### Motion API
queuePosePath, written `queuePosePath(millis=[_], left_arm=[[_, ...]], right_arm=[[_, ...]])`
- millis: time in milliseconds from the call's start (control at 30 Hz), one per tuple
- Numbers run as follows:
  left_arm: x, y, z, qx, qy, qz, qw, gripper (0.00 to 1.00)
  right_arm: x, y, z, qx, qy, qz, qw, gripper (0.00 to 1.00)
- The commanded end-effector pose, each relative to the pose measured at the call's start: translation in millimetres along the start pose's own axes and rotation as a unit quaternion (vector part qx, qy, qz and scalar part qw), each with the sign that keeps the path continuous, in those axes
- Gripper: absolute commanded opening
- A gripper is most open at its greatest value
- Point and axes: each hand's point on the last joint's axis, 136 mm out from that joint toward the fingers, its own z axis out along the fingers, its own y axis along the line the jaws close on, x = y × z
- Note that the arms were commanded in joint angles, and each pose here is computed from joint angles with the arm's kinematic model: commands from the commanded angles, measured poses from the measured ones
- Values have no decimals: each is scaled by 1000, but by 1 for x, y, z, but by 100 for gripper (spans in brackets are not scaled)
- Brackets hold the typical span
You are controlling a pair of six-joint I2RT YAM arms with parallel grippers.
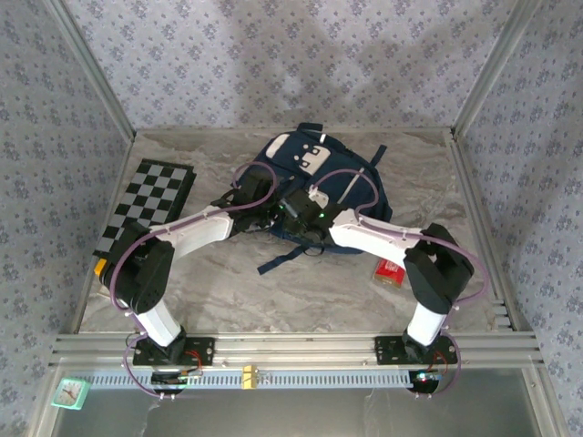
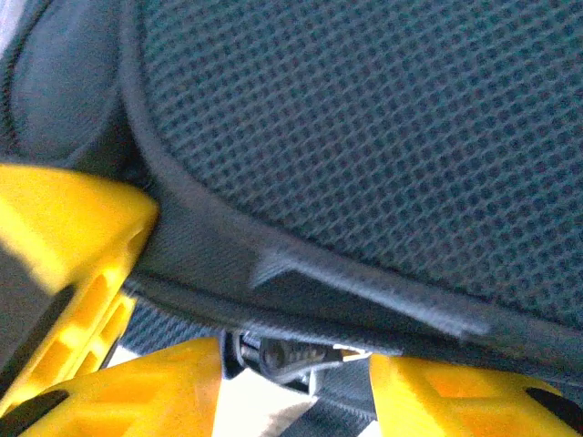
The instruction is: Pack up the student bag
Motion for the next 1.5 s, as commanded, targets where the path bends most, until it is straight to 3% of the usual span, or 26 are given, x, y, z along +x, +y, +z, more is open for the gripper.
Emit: queuePosePath(millis=[0, 200, 500, 667, 867, 1133, 1467], left_arm=[[9, -35, -17, 58, 14, 18, 998, 0], [4, -33, -17, 54, 9, 20, 998, 0], [2, -33, -17, 57, 10, 21, 998, 0], [2, -32, -19, 55, 10, 20, 998, 0], [1, -32, -20, 57, 8, 20, 998, 0], [-10, -28, -21, 50, -1, 23, 998, 0], [-51, -16, -24, 32, -26, 25, 999, 0]], right_arm=[[-24, -26, 1, 74, -66, 48, 994, 47], [-21, -45, -7, 106, -76, 40, 991, 40], [-8, -14, 3, 23, -37, 5, 999, 32], [-11, -9, 9, 12, -44, 14, 999, 31], [-23, -7, 9, 15, -61, 1, 998, 20], [-19, -26, -14, 49, -51, -46, 996, 9], [6, -96, -48, 122, 4, -149, 981, 5]])
